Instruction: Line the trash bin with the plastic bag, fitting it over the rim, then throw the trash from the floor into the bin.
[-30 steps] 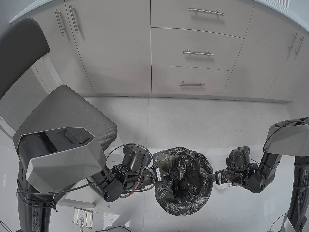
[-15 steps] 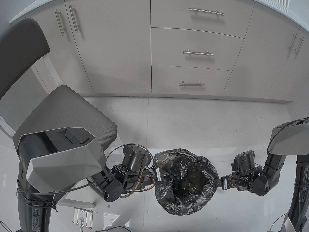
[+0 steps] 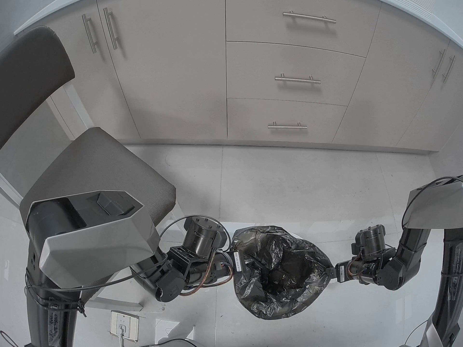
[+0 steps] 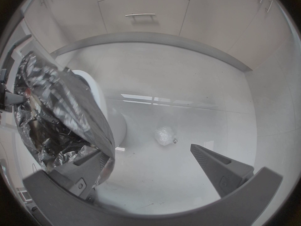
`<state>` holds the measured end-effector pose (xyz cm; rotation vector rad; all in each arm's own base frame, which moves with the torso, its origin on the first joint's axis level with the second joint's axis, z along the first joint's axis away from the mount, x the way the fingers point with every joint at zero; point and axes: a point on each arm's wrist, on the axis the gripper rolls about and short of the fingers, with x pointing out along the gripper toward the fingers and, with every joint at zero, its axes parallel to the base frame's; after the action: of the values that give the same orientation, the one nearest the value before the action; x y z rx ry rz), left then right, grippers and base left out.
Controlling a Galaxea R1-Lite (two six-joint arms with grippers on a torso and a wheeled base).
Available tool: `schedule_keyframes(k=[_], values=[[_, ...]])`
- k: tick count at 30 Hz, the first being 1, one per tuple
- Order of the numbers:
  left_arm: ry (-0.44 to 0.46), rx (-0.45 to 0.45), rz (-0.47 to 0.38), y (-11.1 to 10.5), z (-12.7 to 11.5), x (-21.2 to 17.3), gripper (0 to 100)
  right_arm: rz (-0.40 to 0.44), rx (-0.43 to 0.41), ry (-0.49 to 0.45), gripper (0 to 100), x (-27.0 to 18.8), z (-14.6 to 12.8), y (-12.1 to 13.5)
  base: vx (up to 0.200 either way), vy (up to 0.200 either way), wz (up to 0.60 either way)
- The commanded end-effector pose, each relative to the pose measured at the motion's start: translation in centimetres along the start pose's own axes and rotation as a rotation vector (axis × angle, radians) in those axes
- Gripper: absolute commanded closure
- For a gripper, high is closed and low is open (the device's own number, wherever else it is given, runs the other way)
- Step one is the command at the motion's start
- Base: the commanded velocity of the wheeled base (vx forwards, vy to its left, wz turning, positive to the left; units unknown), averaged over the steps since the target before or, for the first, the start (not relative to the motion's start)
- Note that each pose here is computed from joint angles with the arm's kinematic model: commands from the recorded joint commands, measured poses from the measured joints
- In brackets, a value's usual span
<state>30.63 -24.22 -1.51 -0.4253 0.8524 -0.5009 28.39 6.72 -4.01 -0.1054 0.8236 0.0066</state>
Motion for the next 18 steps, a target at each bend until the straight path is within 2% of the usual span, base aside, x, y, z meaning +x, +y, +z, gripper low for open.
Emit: schedule_keyframes(k=[1,8,11,18], values=[[0.001,-0.001,0.001,0.0,0.0,0.0,100,-0.025,0.019,0.018,0,1.0,-0.2,-1.0,0.0,0.0,0.0],[0.001,0.001,0.001,0.0,0.0,0.0,100,-0.011,0.013,0.014,0,1.1,-0.2,-0.6,0.0,0.0,0.0],[0.003,0.002,0.001,0.0,-0.1,0.1,100,0.02,0.002,-0.075,0,0.3,-0.1,0.4,0.0,0.0,0.0],[-0.001,0.002,0.007,0.1,-0.1,0.1,100,0.103,-0.032,-0.189,0,-2.8,0.3,2.5,0.0,0.0,0.0]])
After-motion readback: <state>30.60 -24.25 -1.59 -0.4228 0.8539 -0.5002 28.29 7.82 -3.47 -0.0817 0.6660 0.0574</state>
